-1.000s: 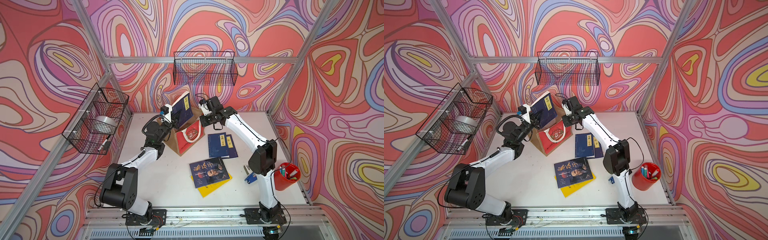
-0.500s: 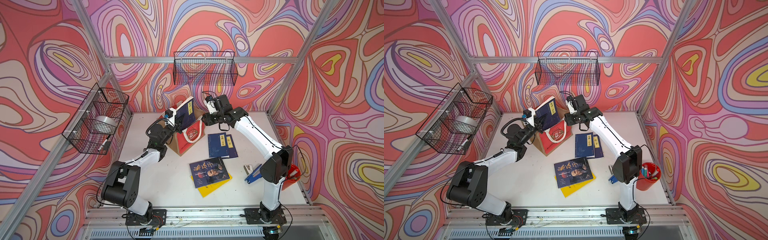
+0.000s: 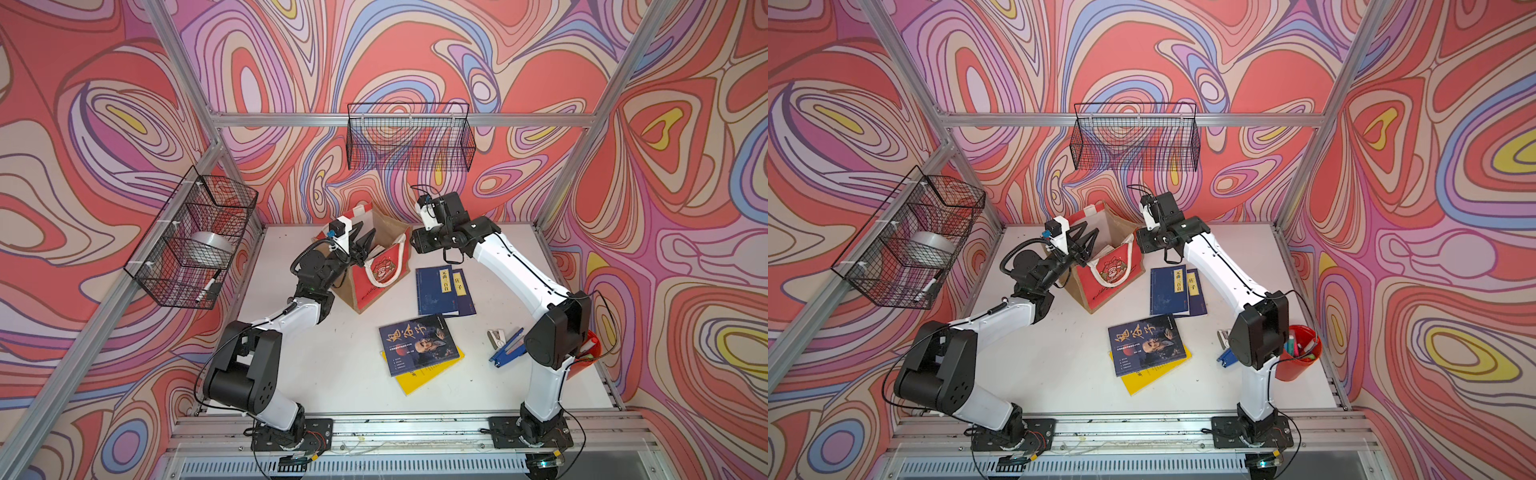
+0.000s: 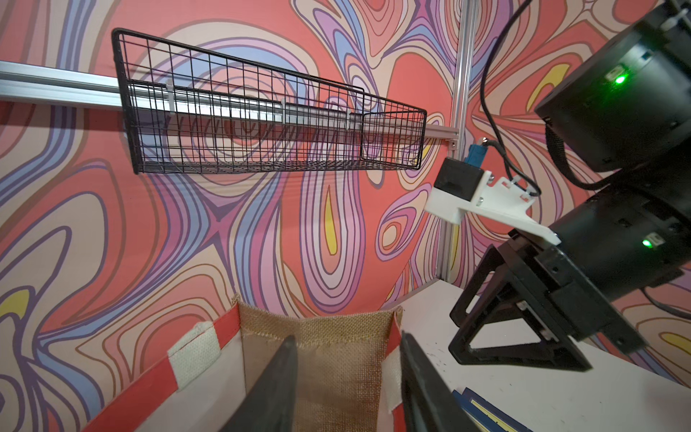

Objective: Put the books into the canvas bag
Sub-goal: Place the book in the canvas bag, then adjust the book on the book.

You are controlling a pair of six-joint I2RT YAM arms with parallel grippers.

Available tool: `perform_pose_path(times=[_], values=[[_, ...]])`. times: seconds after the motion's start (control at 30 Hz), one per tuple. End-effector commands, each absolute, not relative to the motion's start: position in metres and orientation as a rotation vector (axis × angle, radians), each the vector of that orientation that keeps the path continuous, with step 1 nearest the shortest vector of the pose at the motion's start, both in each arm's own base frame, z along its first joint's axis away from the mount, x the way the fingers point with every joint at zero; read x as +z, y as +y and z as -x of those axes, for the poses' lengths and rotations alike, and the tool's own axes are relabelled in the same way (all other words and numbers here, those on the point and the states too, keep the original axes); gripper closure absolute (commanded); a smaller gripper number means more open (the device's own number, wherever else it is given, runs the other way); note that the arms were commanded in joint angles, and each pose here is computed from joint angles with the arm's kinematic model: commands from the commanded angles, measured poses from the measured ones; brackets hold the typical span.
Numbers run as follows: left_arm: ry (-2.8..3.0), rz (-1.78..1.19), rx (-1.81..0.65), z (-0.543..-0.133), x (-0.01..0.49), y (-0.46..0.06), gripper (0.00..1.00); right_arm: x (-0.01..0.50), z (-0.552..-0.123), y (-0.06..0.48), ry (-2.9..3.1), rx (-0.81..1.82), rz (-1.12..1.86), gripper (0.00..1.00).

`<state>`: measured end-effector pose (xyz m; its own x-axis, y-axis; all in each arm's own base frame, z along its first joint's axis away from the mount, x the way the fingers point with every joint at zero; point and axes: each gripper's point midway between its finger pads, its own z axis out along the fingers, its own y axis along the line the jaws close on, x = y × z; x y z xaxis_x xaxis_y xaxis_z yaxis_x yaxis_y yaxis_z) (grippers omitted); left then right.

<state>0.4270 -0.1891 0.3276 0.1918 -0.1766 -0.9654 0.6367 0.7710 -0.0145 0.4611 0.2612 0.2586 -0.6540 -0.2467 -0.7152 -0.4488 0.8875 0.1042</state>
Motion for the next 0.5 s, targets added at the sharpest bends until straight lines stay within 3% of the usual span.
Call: perform_pose_path(times=[0.0,0.23,0.4,0.47], values=[[1.174,-0.447,-0.608,-0.413,0.349,-0.189,0.50,0.276,-0.455,0.258,2.266,0.379,0.486,0.45],[1.236,-0.397,-0.561,-0.398,0.387,-0.172,0.35,0.273,-0.410,0.251,2.251,0.467,0.539,0.43],[1.344,-0.385,-0.525,-0.377,0.406,-0.160,0.00,0.236,-0.351,0.240,2.378,0.498,0.536,0.39],[1.385,-0.363,-0.519,-0.367,0.407,-0.154,0.00,0.214,-0.325,0.242,2.443,0.514,0.519,0.39]])
